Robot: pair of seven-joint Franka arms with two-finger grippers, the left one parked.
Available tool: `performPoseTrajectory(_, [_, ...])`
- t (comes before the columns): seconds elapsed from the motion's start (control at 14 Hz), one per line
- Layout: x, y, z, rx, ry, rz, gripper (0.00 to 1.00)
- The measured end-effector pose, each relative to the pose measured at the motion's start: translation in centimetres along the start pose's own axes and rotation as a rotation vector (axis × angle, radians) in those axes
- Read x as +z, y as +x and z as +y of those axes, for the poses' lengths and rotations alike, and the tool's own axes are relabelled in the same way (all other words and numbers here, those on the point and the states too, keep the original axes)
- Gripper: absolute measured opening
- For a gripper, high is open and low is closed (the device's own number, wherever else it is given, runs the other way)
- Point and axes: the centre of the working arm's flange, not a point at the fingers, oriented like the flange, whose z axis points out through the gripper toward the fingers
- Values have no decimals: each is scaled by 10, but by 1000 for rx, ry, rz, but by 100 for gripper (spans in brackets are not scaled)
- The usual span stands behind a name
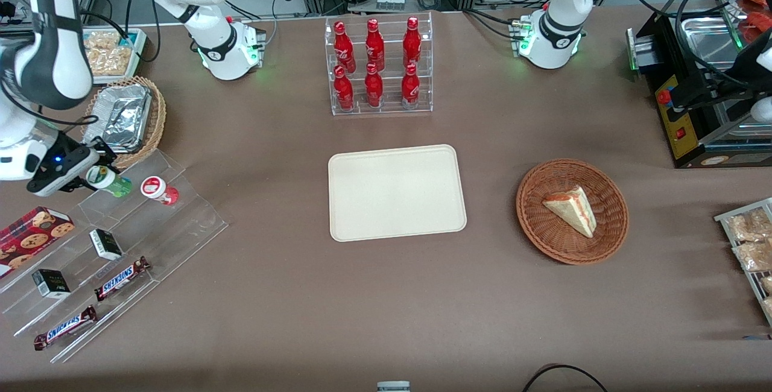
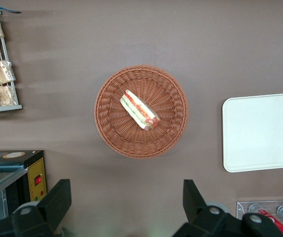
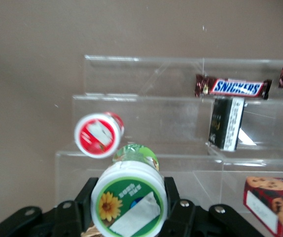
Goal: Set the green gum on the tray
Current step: 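Close the right gripper on the green gum tub and lift it, then carry the green gum tub with the right gripper over the cream tray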
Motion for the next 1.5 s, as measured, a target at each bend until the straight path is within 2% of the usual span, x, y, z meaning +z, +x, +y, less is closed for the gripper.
performPoseTrajectory(0.29, [-49,77,-47,66,32,-18,59])
performPoseTrajectory(0.57, [-59,162,-130,200,44,-36,59])
performPoseTrajectory(0.86, [-38,242,-218,345,47,-67,59])
performPoseTrajectory(1.21, [19,329,-320,524,27,-129,59])
performPoseTrajectory(1.29, [34,345,-341,549,22,-126,59])
performPoseTrajectory(1.5, [74,386,-395,616,16,-77,59])
